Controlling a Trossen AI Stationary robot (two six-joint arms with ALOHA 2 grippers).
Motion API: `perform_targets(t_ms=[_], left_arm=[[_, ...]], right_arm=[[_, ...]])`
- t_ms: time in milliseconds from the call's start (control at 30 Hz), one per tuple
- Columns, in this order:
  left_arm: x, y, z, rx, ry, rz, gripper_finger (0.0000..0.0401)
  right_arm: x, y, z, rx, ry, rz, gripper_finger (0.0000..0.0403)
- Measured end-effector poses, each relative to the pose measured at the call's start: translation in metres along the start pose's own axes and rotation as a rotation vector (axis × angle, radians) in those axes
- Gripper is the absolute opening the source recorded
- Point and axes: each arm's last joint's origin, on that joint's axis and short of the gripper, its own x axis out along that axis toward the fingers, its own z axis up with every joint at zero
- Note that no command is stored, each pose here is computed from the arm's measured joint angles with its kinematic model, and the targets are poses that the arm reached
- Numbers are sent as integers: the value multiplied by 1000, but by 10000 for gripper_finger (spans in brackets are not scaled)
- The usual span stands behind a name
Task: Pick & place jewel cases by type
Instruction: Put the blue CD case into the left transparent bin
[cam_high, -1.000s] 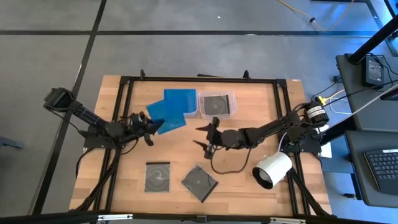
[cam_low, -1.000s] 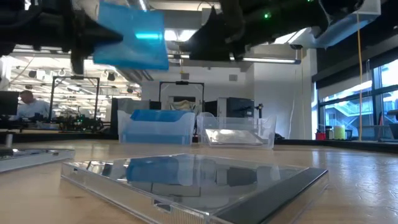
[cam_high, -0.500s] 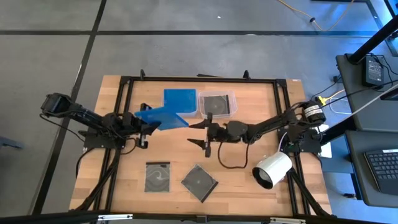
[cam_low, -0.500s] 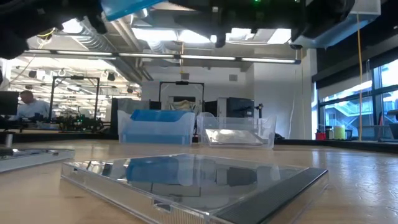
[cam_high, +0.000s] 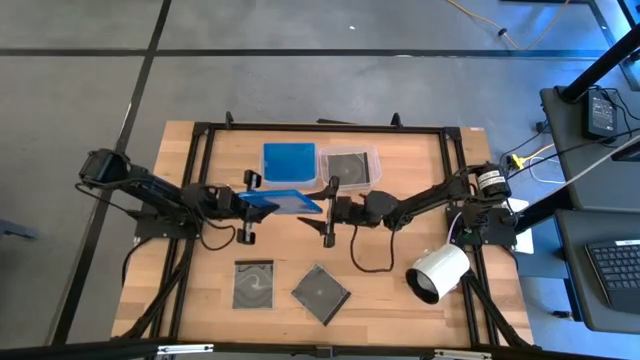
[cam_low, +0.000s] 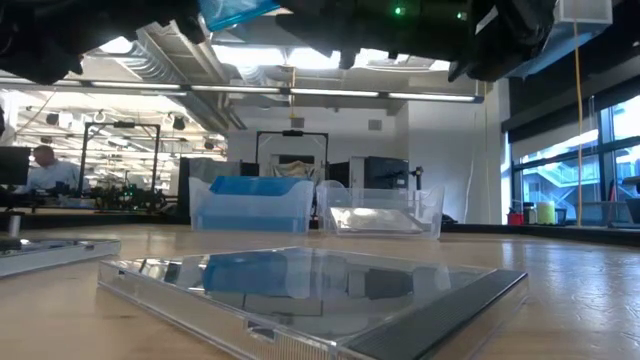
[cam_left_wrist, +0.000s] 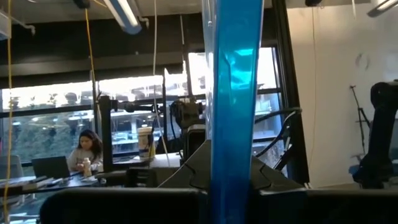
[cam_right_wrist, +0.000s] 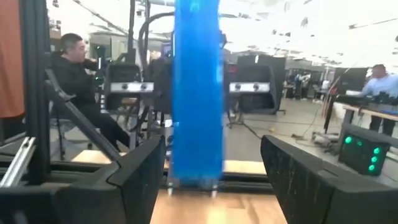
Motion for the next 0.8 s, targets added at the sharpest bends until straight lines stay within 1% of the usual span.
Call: perform_targets(t_ms=[167, 267, 333, 433, 600, 800], left_arm=[[4, 0, 1, 8, -8, 1, 22], [4, 0, 1, 9, -8, 1, 22], [4, 0, 1, 11, -8, 1, 22], [4, 0, 1, 3, -7, 1, 22], [4, 0, 1, 3, -6, 0, 22], [4, -1, 1, -7, -3, -6, 22]], right_arm=[[-1, 5, 2, 0, -13, 39, 268], [-1, 5, 1, 5, -10, 38, 267], [-1, 6, 2, 4, -13, 38, 258], [-1, 8, 2, -2, -18, 44, 225], [-1, 7, 2, -22, -19, 42, 149], [-1, 7, 2, -22, -16, 45, 71]])
